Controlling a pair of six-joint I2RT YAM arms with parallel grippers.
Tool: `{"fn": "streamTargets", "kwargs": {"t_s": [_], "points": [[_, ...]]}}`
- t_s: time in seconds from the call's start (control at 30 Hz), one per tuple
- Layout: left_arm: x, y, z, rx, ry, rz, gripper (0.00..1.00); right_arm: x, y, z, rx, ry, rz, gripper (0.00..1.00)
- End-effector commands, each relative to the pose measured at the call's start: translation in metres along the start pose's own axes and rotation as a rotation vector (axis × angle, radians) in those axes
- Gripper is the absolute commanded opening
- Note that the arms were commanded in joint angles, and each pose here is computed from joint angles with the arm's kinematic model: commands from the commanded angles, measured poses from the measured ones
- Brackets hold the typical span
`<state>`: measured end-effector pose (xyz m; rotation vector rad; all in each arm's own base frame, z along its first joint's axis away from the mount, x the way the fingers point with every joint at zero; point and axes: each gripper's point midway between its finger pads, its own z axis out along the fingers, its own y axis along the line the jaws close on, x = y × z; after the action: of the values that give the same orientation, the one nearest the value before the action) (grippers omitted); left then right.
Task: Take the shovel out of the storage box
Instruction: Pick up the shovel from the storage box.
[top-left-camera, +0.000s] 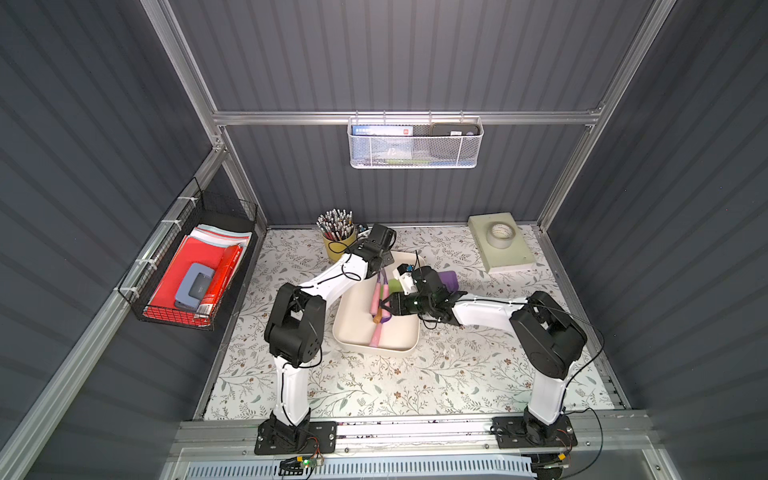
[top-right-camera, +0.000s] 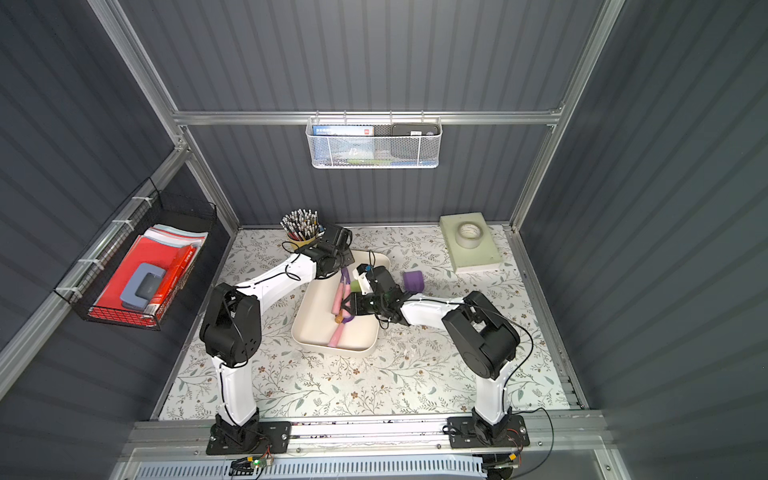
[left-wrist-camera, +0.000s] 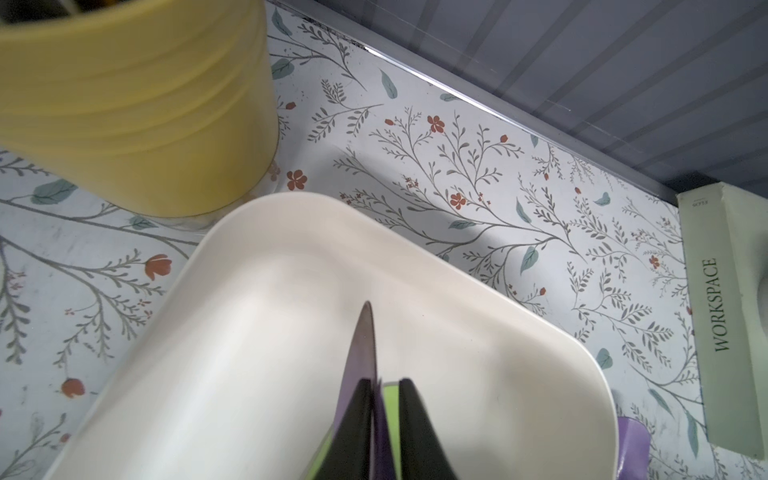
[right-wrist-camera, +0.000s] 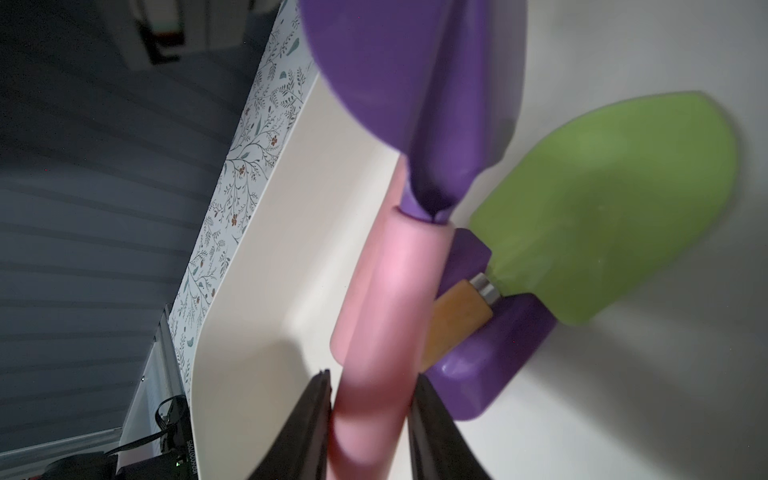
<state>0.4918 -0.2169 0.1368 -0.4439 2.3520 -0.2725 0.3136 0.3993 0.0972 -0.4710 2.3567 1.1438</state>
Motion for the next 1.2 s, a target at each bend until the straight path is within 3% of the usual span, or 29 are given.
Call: {"fn": "streamTargets", "kwargs": {"t_s": [0.0, 0.23, 0.37, 0.43, 0.5, 0.6, 0.7, 0.83, 1.0, 1.17], "points": [[0.016, 0.004, 0.014, 0.004, 0.037, 0.013, 0.22, -0.011, 0.021, 0.0, -0.065, -0.034, -0.069, 0.27], [0.025, 0.006, 0.025, 0.015, 0.052, 0.012, 0.23, -0.008, 0.018, 0.0, -0.053, -0.027, -0.069, 0.27], [-0.002, -0.011, 0.006, 0.079, -0.021, -0.012, 0.48, -0.007, 0.015, -0.002, -0.037, -0.021, -0.073, 0.27], [-0.025, -0.023, -0.014, 0.119, -0.086, -0.031, 0.55, -0.009, 0.015, -0.005, -0.024, -0.025, -0.083, 0.26], [-0.056, -0.031, -0.041, 0.152, -0.167, -0.055, 0.75, -0.013, 0.014, -0.011, 0.004, -0.041, -0.089, 0.26], [-0.096, -0.038, -0.081, 0.18, -0.281, -0.084, 0.88, -0.026, 0.022, -0.028, 0.024, -0.089, -0.105, 0.26], [-0.129, -0.039, -0.116, 0.207, -0.371, -0.113, 0.93, -0.041, 0.026, -0.051, 0.062, -0.144, -0.114, 0.26], [-0.15, -0.029, -0.139, 0.212, -0.424, -0.131, 0.94, -0.06, 0.015, -0.096, 0.201, -0.248, -0.107, 0.25], [-0.156, -0.007, -0.145, 0.183, -0.439, -0.147, 0.97, -0.047, -0.052, -0.164, 0.483, -0.273, 0.019, 0.25], [-0.142, -0.001, -0.132, 0.187, -0.401, -0.127, 0.9, -0.013, -0.128, -0.238, 0.775, -0.312, 0.162, 0.25]]}}
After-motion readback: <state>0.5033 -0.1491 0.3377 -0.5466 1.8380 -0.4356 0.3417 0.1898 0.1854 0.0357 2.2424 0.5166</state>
